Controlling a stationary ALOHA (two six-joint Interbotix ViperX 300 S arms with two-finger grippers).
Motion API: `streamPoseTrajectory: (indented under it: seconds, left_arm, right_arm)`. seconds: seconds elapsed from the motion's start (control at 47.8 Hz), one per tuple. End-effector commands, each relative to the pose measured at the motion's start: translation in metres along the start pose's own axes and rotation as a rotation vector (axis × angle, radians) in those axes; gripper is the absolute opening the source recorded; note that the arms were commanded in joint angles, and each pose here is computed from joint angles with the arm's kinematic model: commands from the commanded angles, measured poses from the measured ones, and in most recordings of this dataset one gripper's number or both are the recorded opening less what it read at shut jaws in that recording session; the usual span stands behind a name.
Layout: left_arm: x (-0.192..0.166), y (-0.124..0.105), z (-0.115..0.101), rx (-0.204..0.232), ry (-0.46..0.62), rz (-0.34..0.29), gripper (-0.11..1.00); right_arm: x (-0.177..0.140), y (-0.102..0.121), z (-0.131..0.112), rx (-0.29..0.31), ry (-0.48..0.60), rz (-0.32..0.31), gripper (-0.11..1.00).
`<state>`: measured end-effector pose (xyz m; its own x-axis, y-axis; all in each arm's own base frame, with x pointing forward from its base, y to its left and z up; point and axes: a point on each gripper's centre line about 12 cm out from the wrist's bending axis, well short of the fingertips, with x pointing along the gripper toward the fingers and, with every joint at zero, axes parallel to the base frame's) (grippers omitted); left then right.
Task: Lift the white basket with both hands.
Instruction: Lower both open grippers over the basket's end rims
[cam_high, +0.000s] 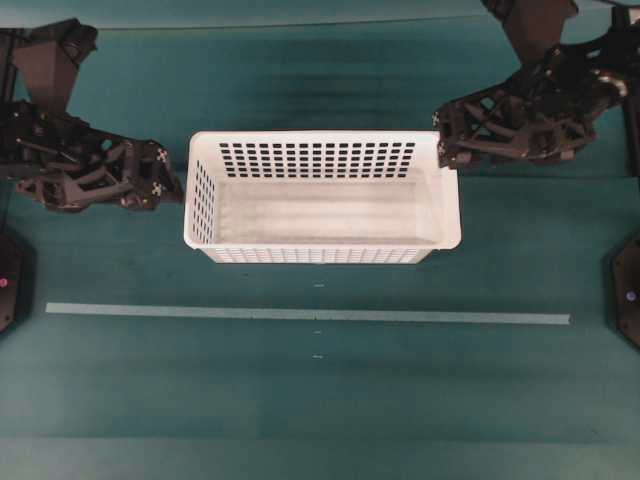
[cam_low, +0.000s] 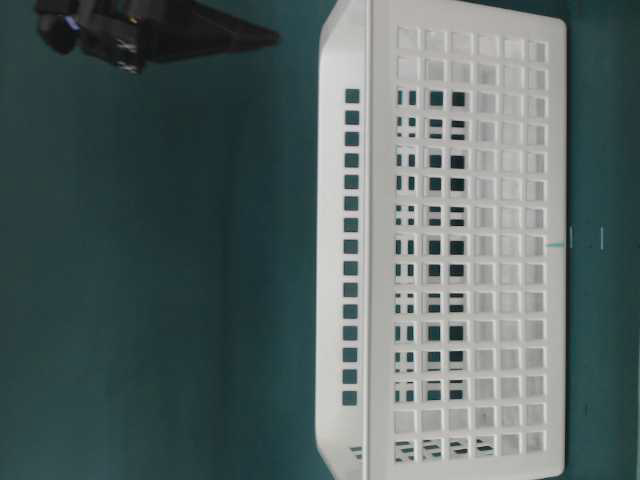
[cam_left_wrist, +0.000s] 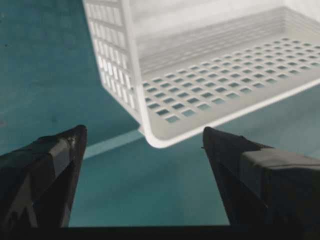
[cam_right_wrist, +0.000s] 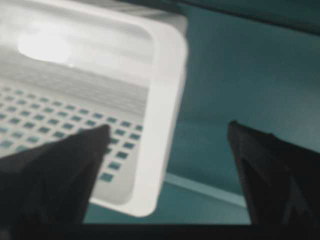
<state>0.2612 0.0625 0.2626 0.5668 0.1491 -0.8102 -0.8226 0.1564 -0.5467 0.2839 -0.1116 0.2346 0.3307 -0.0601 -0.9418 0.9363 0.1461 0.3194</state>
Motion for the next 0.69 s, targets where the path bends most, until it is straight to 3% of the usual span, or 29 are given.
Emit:
streamPoseTrajectory:
  seconds: [0.0,0.126,0.272,0.481,0.67]
  left_arm:
    - [0.0,-0.005,0.005,-0.007,-0.011,-0.009,0.93]
    - [0.009,-0.007,0.008,-0.015,-0.008,0.016,0.93]
    - [0.023,-0.006,0.011,-0.025,-0.002,0.048,0.93]
    - [0.047,-0.007,0.017,-0.039,-0.012,0.043,0.93]
    - [0.072,0.0,0.017,-0.048,0.007,0.106,0.93]
  right_arm:
    - [0.006,0.002,-0.002,0.015,0.013,-0.01,0.96]
    - [0.015,0.001,-0.004,0.057,0.032,-0.032,0.96]
    - [0.026,0.001,-0.006,0.065,0.044,-0.052,0.96]
    - [0.041,0.003,-0.004,0.085,0.043,-0.058,0.96]
    - [0.058,0.003,-0.005,0.1,0.051,-0.076,0.96]
